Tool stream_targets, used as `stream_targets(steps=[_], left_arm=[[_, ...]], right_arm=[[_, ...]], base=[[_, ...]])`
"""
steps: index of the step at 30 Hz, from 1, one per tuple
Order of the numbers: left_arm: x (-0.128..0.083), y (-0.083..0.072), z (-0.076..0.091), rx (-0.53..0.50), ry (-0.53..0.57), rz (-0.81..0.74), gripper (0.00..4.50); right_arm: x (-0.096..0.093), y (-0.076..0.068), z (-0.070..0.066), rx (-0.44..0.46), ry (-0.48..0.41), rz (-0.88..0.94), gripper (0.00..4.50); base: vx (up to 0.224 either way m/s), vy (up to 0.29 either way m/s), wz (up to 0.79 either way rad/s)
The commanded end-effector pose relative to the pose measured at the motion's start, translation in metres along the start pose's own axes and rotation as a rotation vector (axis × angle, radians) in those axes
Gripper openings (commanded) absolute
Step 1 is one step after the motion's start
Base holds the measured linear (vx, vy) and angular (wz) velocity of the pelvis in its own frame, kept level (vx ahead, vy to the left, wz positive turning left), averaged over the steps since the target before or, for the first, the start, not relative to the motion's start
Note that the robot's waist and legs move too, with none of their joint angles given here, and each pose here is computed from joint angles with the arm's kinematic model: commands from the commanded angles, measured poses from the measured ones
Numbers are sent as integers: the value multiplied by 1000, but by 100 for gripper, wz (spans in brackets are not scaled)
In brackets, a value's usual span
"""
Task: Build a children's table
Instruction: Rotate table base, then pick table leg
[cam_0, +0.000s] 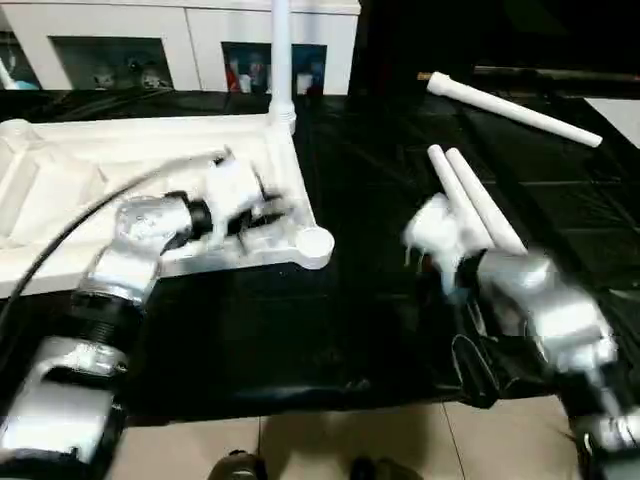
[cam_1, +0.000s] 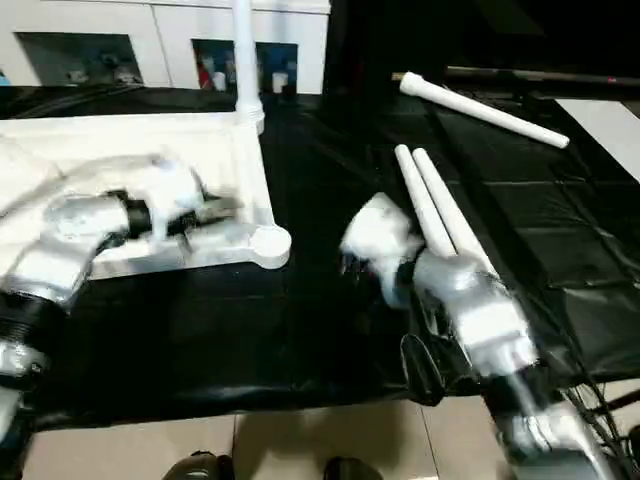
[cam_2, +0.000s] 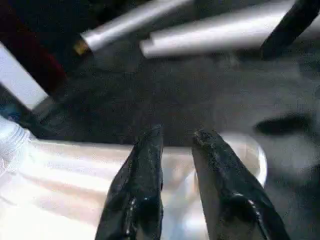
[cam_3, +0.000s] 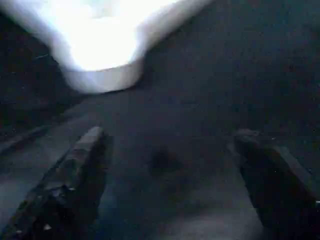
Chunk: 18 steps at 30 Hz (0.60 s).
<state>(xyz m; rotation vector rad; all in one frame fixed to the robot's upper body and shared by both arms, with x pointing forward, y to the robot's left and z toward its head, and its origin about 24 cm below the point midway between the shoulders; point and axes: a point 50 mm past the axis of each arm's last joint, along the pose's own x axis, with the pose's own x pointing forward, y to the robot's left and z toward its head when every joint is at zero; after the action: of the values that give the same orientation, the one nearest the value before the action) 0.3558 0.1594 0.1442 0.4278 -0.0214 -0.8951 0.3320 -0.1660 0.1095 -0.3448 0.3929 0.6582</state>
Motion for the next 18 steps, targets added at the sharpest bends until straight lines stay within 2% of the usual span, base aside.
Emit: stream_targets(steps=[1,4,6,7,9,12,18], left_arm=[[-1,-5,9,-120,-44,44,122],[0,-13,10,-172,-42,52,122],[2,-24,8,-177,-16,32,122],[2,-36,7,-174,6,6,122],[1,-39,7,-169,14,-2,122],[-3,-51,13,-167,31,-69,122],[-7,-62,18,-149,76,-126,122]], right_arm=[[-5,-21,-6,70,53,-172,444],[-6,-29,-6,98,67,-235,444],[-8,-42,-8,129,125,-330,444],[-11,-53,-12,170,203,-410,444],[-12,-56,-13,197,232,-429,444],[-13,-65,-17,279,333,-474,444],[-10,-67,-24,355,371,-464,444]], base=[[0,0,0],[0,0,0],[0,0,0],[0,0,0],[0,0,0],[0,0,0],[0,0,0]])
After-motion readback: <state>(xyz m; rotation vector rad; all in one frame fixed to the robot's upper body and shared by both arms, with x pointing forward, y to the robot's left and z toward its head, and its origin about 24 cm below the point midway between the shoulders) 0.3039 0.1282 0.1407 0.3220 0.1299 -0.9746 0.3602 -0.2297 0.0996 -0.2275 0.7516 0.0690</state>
